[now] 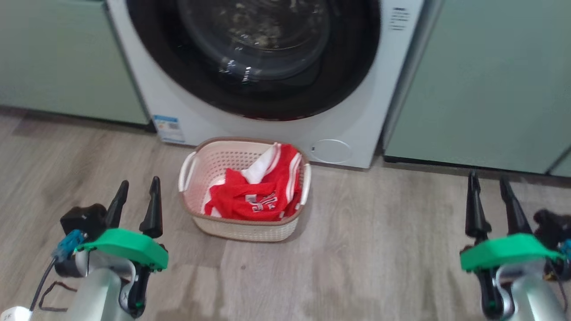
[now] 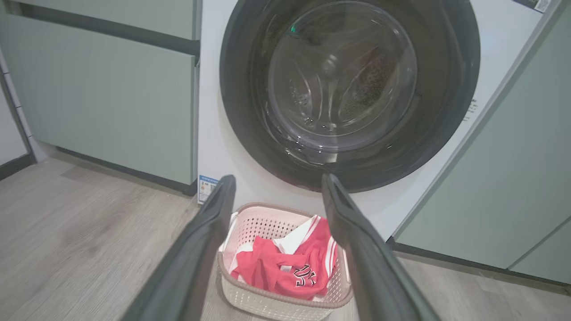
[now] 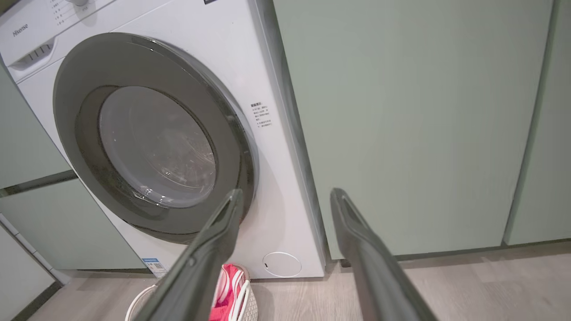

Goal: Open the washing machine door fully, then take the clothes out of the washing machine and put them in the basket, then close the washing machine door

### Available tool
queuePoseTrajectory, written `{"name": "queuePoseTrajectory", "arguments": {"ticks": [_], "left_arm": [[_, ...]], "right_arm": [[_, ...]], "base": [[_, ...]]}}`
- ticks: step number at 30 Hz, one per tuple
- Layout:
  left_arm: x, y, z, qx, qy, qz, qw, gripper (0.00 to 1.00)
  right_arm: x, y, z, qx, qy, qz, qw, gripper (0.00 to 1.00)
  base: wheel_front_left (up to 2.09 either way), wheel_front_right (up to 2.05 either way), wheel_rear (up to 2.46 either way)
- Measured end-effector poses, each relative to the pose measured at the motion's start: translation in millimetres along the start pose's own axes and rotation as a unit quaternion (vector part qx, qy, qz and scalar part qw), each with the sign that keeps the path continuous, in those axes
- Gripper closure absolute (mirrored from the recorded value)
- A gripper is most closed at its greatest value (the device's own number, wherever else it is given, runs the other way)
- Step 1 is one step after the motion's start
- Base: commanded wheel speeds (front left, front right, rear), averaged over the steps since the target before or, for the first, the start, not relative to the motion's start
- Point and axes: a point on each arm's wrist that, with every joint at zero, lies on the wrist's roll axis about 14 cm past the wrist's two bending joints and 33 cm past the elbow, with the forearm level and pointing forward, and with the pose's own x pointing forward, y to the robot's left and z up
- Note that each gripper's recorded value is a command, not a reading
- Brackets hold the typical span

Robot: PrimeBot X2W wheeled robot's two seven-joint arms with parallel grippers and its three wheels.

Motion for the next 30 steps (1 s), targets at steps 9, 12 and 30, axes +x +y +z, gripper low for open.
{"name": "queuePoseTrajectory", "arguments": {"ticks": [9,12,30], "left_arm": [[13,-20,-12,-0.007,0.016,-0.019,1.000,0.00],[16,-27,-17,-0.004,0.023,-0.028,0.999,0.00],[13,-35,-21,0.059,0.026,-0.046,0.997,0.00]], "right_arm": [[-44,-30,1,-0.009,-0.003,-0.044,0.999,0.00],[-56,-44,2,-0.009,-0.005,-0.067,0.998,0.00],[-67,-49,9,-0.049,-0.010,-0.071,0.996,0.00]], "base": [[0.00,0.00,0.00],[0.00,0.00,0.00],[0.00,0.00,0.00]]}}
